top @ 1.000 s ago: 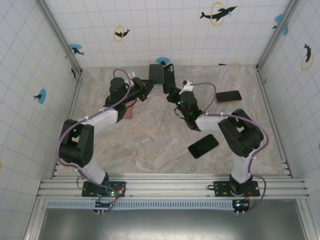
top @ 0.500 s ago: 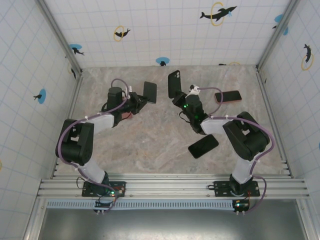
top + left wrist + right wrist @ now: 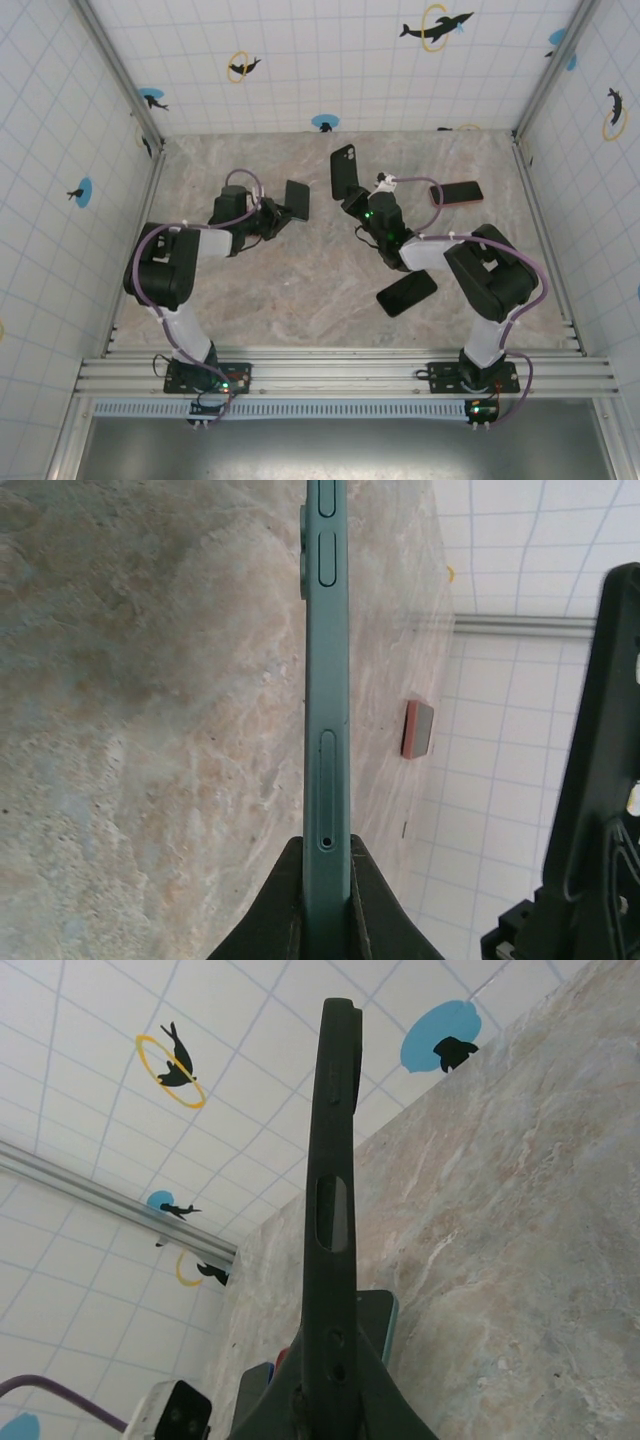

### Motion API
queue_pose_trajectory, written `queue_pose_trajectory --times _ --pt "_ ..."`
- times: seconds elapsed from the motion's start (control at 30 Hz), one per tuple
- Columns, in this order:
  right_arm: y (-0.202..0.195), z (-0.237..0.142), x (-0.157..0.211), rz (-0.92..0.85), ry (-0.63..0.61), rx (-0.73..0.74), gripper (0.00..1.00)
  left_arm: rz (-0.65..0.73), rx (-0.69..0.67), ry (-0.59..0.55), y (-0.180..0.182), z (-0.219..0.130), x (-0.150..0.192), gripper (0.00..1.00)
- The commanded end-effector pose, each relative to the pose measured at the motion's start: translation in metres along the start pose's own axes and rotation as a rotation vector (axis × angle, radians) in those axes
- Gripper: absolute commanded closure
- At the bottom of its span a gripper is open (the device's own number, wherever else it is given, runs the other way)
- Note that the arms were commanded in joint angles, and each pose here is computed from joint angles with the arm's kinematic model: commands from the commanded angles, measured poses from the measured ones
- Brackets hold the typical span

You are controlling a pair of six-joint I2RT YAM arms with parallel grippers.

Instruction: Take the phone out of the phone case

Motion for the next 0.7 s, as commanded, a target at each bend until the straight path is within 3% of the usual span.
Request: queue_pose_trajectory --times 0.0,0.47,0.67 --pt "-0.001 0.000 0.005 0.017 0.004 -0.007 1.00 0.063 0.058 -0.025 -0.004 0.002 -0.009 0.97" --pt "-0.007 0.001 0.010 0.023 0.023 0.008 1.00 0.012 0.031 0.004 0.020 0.014 -0.012 0.93" --pt "-0.008 0.004 0.012 0.027 0.034 0.007 1.00 -0.002 0.028 0.010 0.023 0.014 -0.014 0.84"
Point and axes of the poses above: each hand's point on the last joint's axis, 136 mm out from that joint toward the fingers, its own z axis out along the fingers, its own y axis along the line the jaws close on, x = y × z, the point moved 6 cm from there along -z, back along the fingers, and after that the axes turned 13 degrees about z, right-handed, at the moved point
